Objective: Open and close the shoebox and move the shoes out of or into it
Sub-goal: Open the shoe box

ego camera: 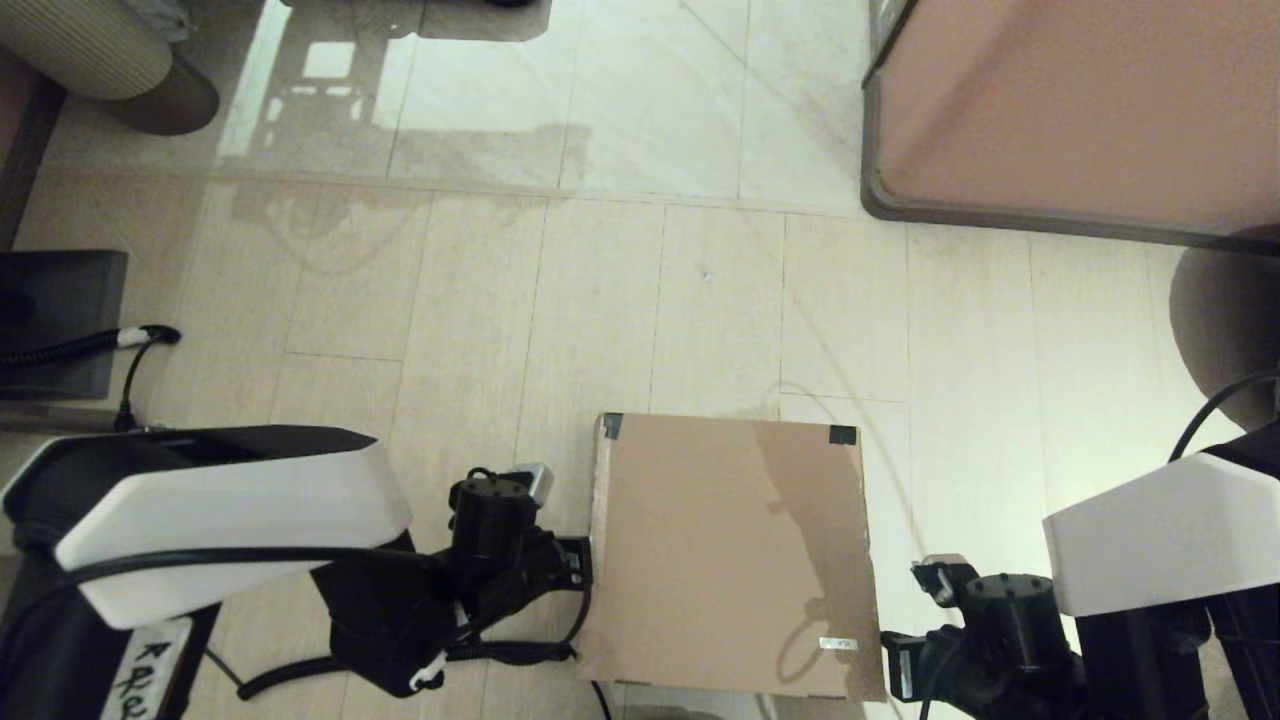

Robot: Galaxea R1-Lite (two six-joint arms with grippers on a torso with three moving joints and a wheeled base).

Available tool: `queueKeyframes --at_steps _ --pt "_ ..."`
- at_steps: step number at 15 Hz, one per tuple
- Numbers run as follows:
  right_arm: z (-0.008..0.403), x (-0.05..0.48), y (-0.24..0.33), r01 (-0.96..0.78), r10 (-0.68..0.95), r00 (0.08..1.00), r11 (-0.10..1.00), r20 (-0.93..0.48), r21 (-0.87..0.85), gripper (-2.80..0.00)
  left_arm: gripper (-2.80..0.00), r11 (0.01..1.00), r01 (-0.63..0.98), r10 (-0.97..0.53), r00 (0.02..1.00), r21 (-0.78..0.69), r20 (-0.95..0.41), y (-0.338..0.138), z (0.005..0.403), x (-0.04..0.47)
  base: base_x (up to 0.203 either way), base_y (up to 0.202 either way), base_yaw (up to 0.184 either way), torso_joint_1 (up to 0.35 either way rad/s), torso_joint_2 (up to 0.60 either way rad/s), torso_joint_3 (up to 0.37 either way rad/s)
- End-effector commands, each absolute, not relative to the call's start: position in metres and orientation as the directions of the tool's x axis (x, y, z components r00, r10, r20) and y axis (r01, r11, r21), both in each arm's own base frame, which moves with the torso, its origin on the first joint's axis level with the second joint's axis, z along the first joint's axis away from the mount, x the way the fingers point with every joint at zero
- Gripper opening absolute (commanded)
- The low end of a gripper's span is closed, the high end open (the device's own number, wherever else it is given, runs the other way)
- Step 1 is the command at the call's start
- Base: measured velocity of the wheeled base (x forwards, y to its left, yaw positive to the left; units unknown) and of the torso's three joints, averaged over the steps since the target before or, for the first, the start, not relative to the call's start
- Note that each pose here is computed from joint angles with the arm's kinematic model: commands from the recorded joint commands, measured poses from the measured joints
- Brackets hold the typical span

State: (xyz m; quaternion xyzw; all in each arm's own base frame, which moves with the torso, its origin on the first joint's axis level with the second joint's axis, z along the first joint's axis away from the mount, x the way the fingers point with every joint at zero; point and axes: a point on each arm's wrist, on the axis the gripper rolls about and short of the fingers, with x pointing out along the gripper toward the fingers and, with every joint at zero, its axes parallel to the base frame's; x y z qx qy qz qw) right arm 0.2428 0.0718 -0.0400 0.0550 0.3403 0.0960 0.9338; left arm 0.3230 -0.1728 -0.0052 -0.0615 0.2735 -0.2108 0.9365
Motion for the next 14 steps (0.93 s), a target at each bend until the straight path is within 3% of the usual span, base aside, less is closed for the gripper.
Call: queueKeyframes --at_steps 1,6,14 --pt "-0.025 0.236 0.070 -0.121 0.223 0.770 0.971 -0.598 0.206 -2.80 -2.80 0.901 0.365 -0.434 0.780 -0.236 -0.450 -0.170 0.012 0.320 0.000 0.000 0.000 0.000 0.00 0.000" --pt "-0.016 0.227 0.066 -0.077 0.220 0.771 0.964 -0.597 0.255 -2.80 -2.80 0.905 0.353 -0.424 0.794 -0.237 -0.436 -0.160 0.033 0.302 0.000 0.000 0.000 0.000 0.00 0.000" --pt "-0.047 0.253 0.071 -0.004 0.079 0.791 0.992 -0.606 0.124 -2.80 -2.80 0.922 0.319 -0.387 0.801 -0.222 -0.457 -0.172 0.002 0.327 0.000 0.000 0.000 0.000 0.00 0.000"
